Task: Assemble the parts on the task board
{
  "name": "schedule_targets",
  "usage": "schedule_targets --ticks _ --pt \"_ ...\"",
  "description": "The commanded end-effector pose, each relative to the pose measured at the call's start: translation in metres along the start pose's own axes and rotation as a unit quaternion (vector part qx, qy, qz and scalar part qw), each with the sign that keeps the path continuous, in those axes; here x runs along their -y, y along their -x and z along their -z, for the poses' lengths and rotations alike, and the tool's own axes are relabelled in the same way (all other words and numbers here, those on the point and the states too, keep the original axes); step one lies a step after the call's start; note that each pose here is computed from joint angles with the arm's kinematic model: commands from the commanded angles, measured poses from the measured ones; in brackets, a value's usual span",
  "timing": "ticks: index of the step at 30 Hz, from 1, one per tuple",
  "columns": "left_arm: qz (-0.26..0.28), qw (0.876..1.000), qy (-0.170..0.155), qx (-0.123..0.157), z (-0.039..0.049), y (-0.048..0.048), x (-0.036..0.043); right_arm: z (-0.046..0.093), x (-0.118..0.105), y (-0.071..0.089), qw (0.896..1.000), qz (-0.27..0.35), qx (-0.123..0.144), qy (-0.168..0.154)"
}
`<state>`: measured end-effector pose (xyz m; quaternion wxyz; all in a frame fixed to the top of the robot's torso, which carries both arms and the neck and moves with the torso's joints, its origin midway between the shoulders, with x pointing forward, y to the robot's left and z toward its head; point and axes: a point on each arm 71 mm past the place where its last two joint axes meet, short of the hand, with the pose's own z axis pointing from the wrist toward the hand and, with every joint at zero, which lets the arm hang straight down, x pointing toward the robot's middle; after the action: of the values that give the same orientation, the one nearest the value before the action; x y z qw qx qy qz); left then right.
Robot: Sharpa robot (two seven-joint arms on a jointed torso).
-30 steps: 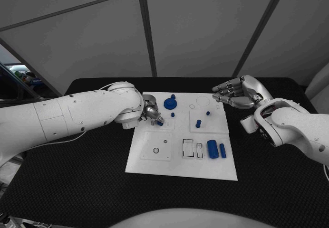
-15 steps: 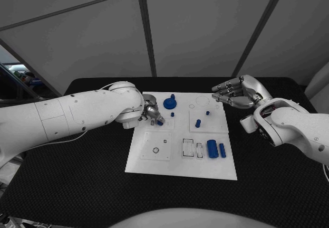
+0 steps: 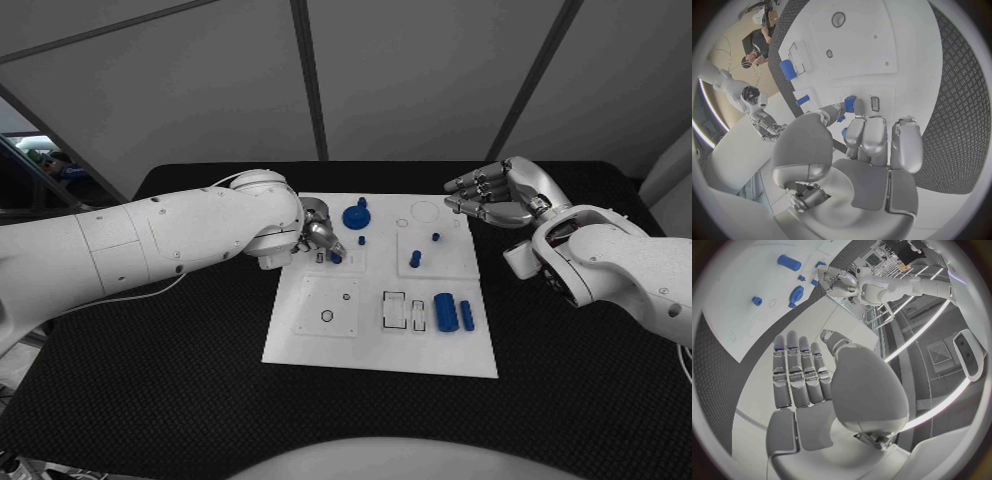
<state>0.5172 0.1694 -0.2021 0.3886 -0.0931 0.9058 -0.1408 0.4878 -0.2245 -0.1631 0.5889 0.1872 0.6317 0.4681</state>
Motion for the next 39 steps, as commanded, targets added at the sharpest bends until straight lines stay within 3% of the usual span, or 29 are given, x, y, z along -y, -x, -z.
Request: schedule_targets --ticks 1,39 --pt "-0.009 1.000 0.000 -0.018 -0.0010 -0.0054 0.0022 -0.0001 -0.0017 -0.0004 1.000 -0.002 -0.003 0.003" --pt "-0.007 1.000 0.010 -0.020 -0.0027 -0.0043 -0.0019 0.0009 -0.0015 -0.0001 1.000 -0.003 -0.006 0.002"
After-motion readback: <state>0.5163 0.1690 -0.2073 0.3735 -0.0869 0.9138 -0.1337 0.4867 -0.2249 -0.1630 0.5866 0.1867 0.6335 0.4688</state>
